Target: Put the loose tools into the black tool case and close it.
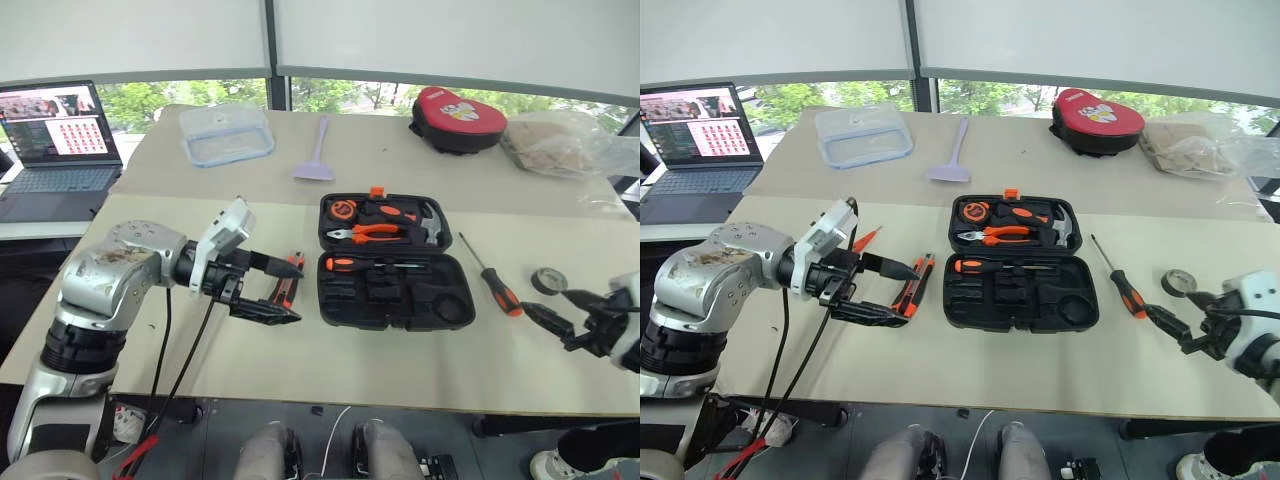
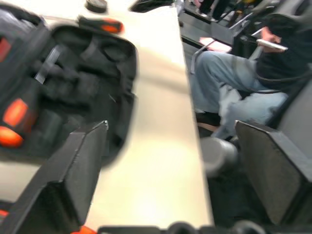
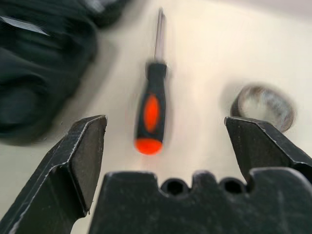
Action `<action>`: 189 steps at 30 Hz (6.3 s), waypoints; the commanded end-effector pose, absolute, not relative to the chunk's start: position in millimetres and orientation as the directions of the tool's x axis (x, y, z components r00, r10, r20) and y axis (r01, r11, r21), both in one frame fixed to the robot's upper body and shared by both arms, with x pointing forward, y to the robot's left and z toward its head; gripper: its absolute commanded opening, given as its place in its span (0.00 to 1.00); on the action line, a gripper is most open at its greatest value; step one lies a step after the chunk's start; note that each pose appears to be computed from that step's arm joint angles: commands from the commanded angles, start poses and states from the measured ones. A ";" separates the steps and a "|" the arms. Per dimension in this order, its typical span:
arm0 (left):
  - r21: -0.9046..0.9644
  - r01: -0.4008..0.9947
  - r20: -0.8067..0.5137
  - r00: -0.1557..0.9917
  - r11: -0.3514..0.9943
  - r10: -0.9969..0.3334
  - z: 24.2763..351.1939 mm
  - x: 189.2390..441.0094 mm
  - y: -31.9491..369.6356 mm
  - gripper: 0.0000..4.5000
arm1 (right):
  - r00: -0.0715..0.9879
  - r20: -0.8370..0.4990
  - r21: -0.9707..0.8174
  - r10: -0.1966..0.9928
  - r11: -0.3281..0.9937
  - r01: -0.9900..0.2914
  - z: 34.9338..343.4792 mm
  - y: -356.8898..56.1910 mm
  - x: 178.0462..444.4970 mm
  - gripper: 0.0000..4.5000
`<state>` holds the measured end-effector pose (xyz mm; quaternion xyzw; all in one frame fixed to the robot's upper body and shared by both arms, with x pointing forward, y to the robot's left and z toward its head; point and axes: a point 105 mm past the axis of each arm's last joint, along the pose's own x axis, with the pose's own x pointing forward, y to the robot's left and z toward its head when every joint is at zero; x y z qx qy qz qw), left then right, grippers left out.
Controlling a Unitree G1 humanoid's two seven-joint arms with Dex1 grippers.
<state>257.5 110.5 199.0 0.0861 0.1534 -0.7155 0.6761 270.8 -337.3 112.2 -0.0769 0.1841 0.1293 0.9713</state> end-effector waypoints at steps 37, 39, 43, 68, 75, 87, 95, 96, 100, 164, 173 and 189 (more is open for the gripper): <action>0.032 0.999 -0.407 0.023 0.011 -0.913 189.8 259.7 116.2 1.00 | 0.437 -0.515 -0.435 0.737 0.214 -0.875 154.3 -210.5 314.9 0.22; 0.034 0.999 -0.410 0.026 0.013 -0.912 189.1 258.3 117.1 1.00 | 0.440 -0.523 -0.461 0.730 0.192 -0.866 151.6 -211.4 324.0 0.22; 0.037 0.999 -0.412 0.028 0.014 -0.911 190.1 255.9 118.7 1.00 | 0.452 -0.522 -0.513 0.723 0.157 -0.844 148.8 -213.3 339.1 0.22; 0.081 0.996 -0.411 0.076 0.047 -0.909 196.9 266.1 121.9 1.00 | 0.410 -0.375 -0.469 0.831 0.212 -0.858 176.9 -190.2 345.4 0.83; 0.086 0.995 -0.407 0.079 0.048 -0.910 198.9 269.5 121.1 1.00 | 0.414 -0.369 -0.421 0.832 0.248 -0.873 161.7 -179.4 346.2 0.29; 0.093 0.994 -0.404 0.090 0.056 -0.910 200.6 273.0 120.4 1.00 | 0.417 -0.562 -0.378 0.714 0.226 -0.898 106.1 -177.1 349.1 0.01; 0.088 0.993 -0.404 0.105 0.075 -0.909 197.0 272.8 123.4 1.00 | 0.400 -0.531 -0.398 0.747 0.196 -0.896 123.7 -171.5 337.3 0.01; 0.087 0.993 -0.404 0.105 0.076 -0.909 196.6 272.8 123.2 1.00 | 0.403 -0.532 -0.400 0.745 0.199 -0.895 123.6 -171.6 337.8 0.01; 0.092 0.993 -0.399 0.109 0.078 -0.911 195.7 274.6 120.7 1.00 | 0.430 -0.529 -0.413 0.732 0.221 -0.884 119.6 -170.5 344.8 0.01; 0.153 0.565 -0.668 0.664 0.811 -0.336 155.3 374.9 249.8 1.00 | 0.393 -0.129 -0.220 0.910 0.360 -0.907 238.6 -140.3 256.2 0.99; 0.213 0.647 -0.767 0.575 0.732 -0.285 132.3 408.9 237.4 0.88 | 0.413 -0.097 -0.221 0.905 0.385 -0.896 236.0 -132.8 247.5 1.00; 0.287 0.892 -0.519 0.451 0.349 -0.726 200.3 410.8 153.0 0.09 | 0.504 -0.197 -0.208 0.841 0.467 -0.860 224.0 -169.4 240.8 1.00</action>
